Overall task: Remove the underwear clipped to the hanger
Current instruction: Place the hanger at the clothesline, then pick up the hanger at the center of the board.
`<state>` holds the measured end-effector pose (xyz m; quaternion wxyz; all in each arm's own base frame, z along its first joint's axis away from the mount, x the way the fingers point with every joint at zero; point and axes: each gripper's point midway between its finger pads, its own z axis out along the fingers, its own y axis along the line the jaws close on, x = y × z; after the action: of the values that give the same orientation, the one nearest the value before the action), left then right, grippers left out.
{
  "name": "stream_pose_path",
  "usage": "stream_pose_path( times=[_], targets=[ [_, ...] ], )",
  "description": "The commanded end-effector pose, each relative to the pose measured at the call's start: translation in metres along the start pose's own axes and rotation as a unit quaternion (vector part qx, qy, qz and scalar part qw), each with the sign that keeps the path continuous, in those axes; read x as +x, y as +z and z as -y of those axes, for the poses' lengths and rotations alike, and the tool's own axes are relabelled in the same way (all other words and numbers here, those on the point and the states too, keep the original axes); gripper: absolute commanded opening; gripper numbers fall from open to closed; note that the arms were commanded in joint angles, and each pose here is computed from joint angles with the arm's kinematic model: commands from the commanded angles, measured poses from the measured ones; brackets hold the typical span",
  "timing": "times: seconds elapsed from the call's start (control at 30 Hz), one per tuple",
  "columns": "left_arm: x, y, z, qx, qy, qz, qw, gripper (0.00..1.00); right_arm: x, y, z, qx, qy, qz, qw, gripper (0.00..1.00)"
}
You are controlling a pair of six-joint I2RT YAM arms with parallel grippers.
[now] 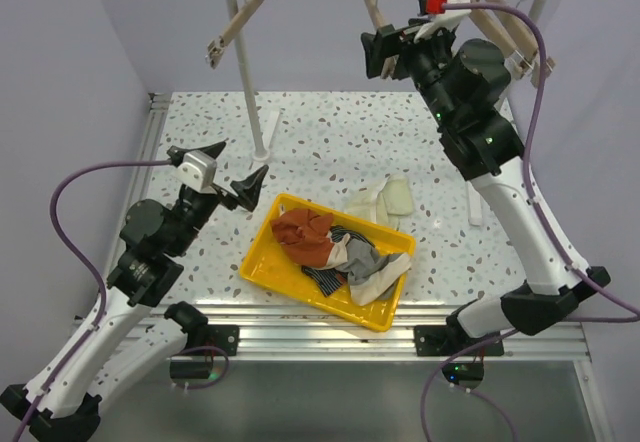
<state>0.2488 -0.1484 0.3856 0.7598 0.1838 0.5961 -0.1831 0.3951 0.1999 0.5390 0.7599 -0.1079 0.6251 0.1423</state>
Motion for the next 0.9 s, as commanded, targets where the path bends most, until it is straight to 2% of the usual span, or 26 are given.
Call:
stream_pose_path(
  times=[0.0,0.03,0.07,0.3,0.47,0.5,0.53,0.67,0.77,0.83,0.87],
  targets=[
    [-0.017,0.004,0.003,0.005,-0.025,0.033,0.999,1.0,-0.045,-0.02,-0.012,-0.051,-0.043,0.074,0.995,0.93],
    [-0.018,0.004,0.003,0.004,-0.027,0.034,0.999,1.0,-0.046,-0.025,-0.013,-0.06,-0.059,0.077,0.993,0.98],
    [-0.017,0.005,0.003,0.004,-0.029,0.033,0.999,1.0,-0.045,-0.027,-0.015,-0.069,-0.069,0.076,0.992,0.99],
    [-0.013,0.006,0.002,-0.006,-0.049,0.031,0.998,1.0,-0.036,-0.067,-0.035,-0.169,-0.212,0.083,0.959,0.99],
    [-0.006,0.005,-0.008,-0.043,-0.087,0.024,0.995,1.0,-0.019,-0.107,-0.029,-0.19,-0.263,0.072,0.943,0.98],
    [-0.004,0.005,-0.01,-0.049,-0.096,0.021,0.994,1.0,-0.002,-0.113,-0.034,-0.212,-0.282,0.061,0.934,0.99],
    [-0.004,0.004,-0.013,-0.059,-0.098,0.021,0.993,1.0,-0.006,-0.129,-0.034,-0.219,-0.289,0.071,0.929,0.99],
    [0.002,0.003,-0.014,-0.066,-0.105,0.012,0.992,1.0,0.042,-0.165,-0.038,-0.276,-0.32,0.019,0.906,0.99],
    [0.009,0.003,-0.014,-0.069,-0.11,-0.003,0.992,1.0,0.098,-0.189,-0.039,-0.315,-0.321,-0.049,0.892,0.99],
    [0.013,0.004,-0.014,-0.072,-0.115,-0.01,0.991,1.0,0.125,-0.196,-0.035,-0.317,-0.308,-0.091,0.892,0.99],
    [0.014,0.003,-0.014,-0.072,-0.116,-0.013,0.991,1.0,0.155,-0.202,-0.032,-0.32,-0.294,-0.135,0.89,0.98]
  ],
)
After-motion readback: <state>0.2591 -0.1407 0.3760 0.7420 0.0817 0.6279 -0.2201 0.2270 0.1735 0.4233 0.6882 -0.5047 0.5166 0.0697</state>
